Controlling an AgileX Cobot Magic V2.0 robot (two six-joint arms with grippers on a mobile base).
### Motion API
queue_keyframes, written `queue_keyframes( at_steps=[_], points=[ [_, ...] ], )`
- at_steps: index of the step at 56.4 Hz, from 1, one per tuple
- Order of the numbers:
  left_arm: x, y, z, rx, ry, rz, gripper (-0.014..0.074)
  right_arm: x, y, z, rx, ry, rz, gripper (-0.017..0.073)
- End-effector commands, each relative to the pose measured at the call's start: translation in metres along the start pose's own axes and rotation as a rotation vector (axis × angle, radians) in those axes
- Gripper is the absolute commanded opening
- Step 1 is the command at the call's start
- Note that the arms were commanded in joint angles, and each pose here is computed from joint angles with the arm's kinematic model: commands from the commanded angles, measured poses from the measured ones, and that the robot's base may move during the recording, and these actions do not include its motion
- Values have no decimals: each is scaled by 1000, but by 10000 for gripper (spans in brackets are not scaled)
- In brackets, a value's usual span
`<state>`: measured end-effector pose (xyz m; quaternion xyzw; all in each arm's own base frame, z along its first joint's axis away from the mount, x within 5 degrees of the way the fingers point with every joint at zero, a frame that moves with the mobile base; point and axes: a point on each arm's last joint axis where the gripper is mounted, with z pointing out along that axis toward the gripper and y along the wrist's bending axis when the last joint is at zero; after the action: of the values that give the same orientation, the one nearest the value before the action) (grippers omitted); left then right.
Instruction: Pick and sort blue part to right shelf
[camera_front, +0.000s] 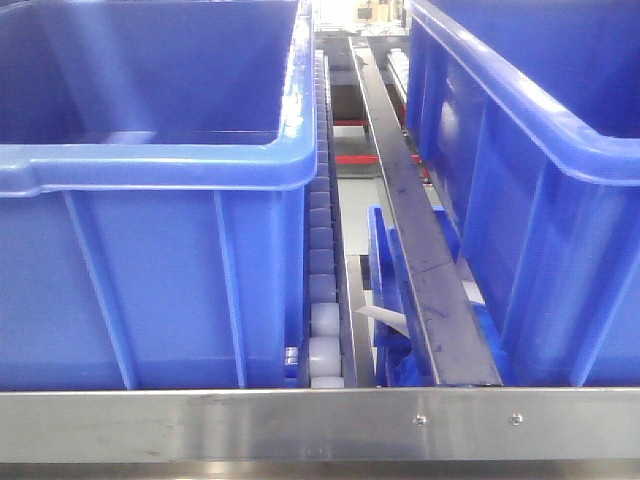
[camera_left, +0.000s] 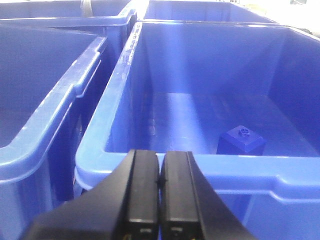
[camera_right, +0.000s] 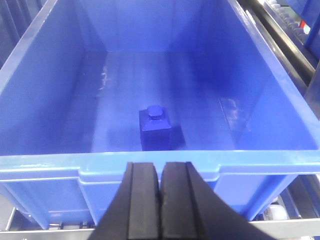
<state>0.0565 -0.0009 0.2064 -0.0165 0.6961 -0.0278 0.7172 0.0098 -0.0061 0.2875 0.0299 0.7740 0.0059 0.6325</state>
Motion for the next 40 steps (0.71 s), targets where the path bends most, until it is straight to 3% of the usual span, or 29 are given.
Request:
queue_keyframes(
  at_steps=[1,17,29,40],
  points=[
    [1,0,-1,8,-85,-8,124,-14,1,-2,-5,-92,-12,32],
    [1,0,-1,8,-85,-8,124,3,6,27,-62,-299,-8,32],
    [1,0,-1,8,-85,-8,124,41,7,47,-72,-325,-52,32],
    [1,0,-1,8,-85,-8,124,68,7,59,-86,-323,-20,32]
  ],
)
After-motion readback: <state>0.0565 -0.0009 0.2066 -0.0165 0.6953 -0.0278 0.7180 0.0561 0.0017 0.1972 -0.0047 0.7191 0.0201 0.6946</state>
